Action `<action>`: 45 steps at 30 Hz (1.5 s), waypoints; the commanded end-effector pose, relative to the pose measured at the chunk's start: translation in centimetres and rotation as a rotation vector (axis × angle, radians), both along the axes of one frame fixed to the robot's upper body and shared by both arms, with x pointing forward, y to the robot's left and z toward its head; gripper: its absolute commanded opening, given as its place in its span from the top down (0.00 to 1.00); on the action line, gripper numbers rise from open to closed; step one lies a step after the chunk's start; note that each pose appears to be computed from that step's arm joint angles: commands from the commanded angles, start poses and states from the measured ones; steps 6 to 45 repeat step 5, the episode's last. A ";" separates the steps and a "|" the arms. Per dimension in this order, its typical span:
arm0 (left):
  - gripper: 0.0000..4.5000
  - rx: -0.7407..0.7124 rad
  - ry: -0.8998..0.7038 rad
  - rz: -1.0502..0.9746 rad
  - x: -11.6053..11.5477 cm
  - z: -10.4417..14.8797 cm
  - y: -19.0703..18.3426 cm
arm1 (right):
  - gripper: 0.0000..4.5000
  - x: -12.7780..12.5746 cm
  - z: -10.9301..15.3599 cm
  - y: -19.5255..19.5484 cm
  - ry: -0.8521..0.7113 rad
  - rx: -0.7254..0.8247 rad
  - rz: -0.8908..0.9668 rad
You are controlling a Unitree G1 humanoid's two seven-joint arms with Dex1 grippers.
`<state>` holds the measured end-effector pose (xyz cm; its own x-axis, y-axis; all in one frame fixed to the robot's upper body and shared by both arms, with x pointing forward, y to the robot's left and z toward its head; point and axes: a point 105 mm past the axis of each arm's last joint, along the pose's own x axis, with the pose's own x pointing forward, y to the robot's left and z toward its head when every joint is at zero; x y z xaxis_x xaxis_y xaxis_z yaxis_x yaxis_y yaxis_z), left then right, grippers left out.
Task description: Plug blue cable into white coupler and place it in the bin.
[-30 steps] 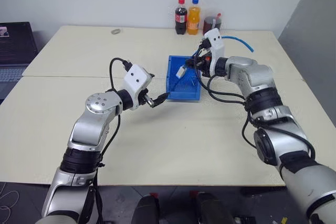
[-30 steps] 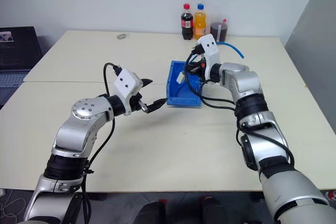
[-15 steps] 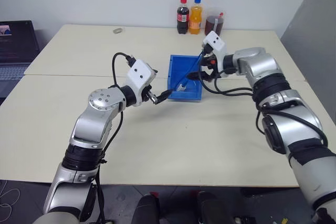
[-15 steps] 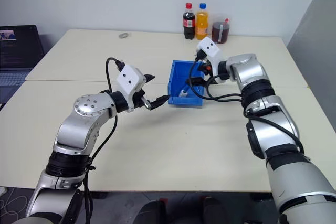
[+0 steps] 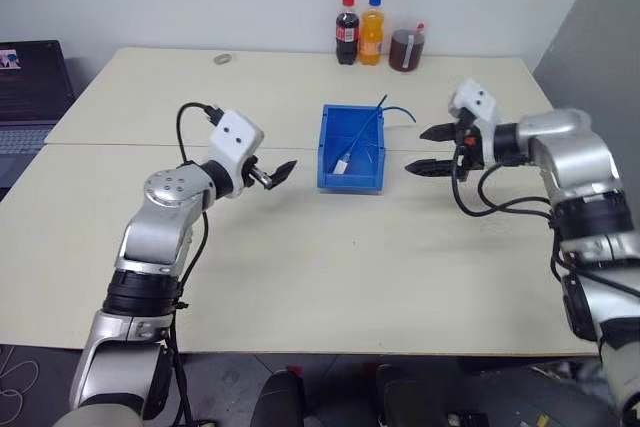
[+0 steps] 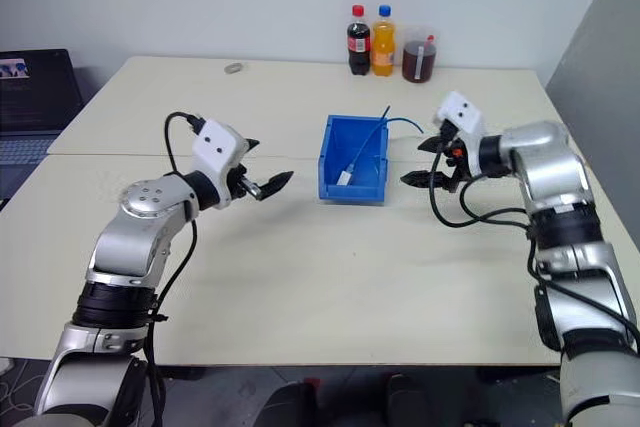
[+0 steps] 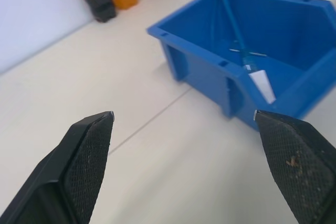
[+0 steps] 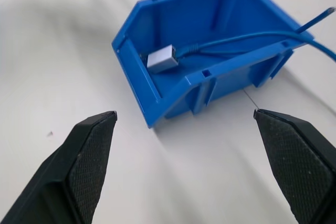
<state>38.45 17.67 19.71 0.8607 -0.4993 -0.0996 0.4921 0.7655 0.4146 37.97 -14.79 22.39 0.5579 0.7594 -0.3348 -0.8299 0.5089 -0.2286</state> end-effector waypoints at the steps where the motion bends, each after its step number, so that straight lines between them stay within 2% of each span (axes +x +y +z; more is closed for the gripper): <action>1: 0.00 -0.058 -0.027 0.046 -0.3 1.4 2.6 | 0.01 -2.8 1.6 0.0 -0.062 0.117 -0.034; 5: 0.00 -0.067 0.000 0.014 -0.6 1.0 3.0 | 0.01 -3.9 1.1 0.6 -0.057 0.147 -0.053; 45: 0.00 -0.067 0.000 0.014 -0.6 1.0 3.0 | 0.01 -3.9 1.1 0.6 -0.057 0.147 -0.053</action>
